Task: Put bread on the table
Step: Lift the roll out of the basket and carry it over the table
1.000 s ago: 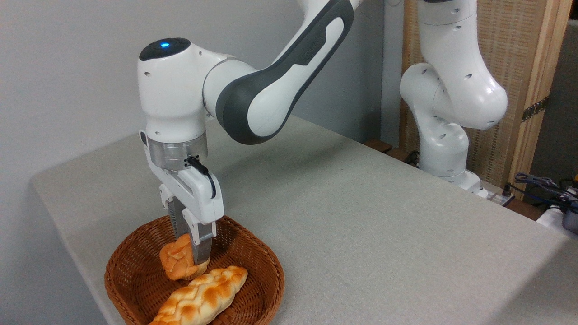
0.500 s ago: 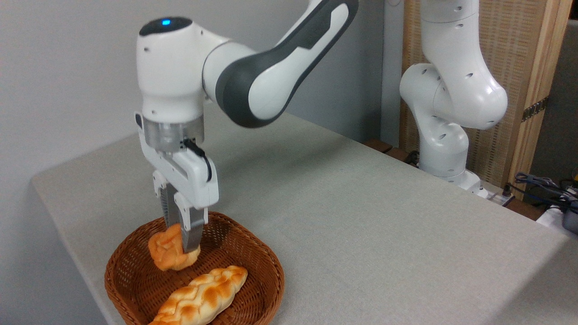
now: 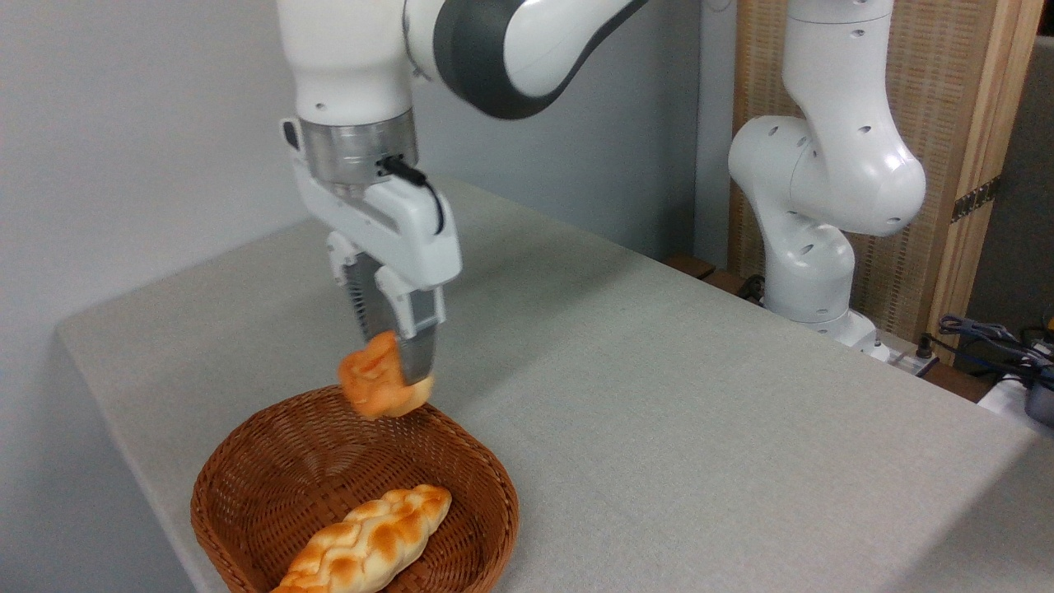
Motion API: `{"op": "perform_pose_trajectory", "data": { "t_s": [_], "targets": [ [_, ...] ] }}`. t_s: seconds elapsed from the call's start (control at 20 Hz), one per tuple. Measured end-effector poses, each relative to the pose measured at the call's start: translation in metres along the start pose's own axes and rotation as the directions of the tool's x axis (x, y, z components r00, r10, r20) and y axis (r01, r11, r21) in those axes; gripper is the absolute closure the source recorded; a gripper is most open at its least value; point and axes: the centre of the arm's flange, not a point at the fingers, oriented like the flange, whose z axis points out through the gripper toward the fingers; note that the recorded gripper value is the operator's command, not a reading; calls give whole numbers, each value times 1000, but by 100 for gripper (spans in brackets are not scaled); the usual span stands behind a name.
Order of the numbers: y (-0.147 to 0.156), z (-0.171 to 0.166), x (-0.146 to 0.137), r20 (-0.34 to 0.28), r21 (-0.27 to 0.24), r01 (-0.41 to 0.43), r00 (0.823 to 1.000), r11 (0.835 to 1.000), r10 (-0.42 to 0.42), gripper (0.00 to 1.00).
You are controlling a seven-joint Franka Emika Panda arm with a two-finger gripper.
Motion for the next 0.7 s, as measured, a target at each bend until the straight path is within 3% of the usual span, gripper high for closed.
{"op": "perform_pose_trajectory", "data": {
  "t_s": [0.25,0.3,0.35,0.4,0.7],
  "targets": [
    [22,22,-25,102,-80,1,995,997,7,40],
    [28,32,-28,121,-95,-3,993,995,15,35],
    [34,41,-30,137,-108,-7,990,994,22,10],
    [40,51,-32,154,-122,-14,988,992,33,0],
    [66,80,-29,199,-160,-49,977,986,81,0]
  ]
}}
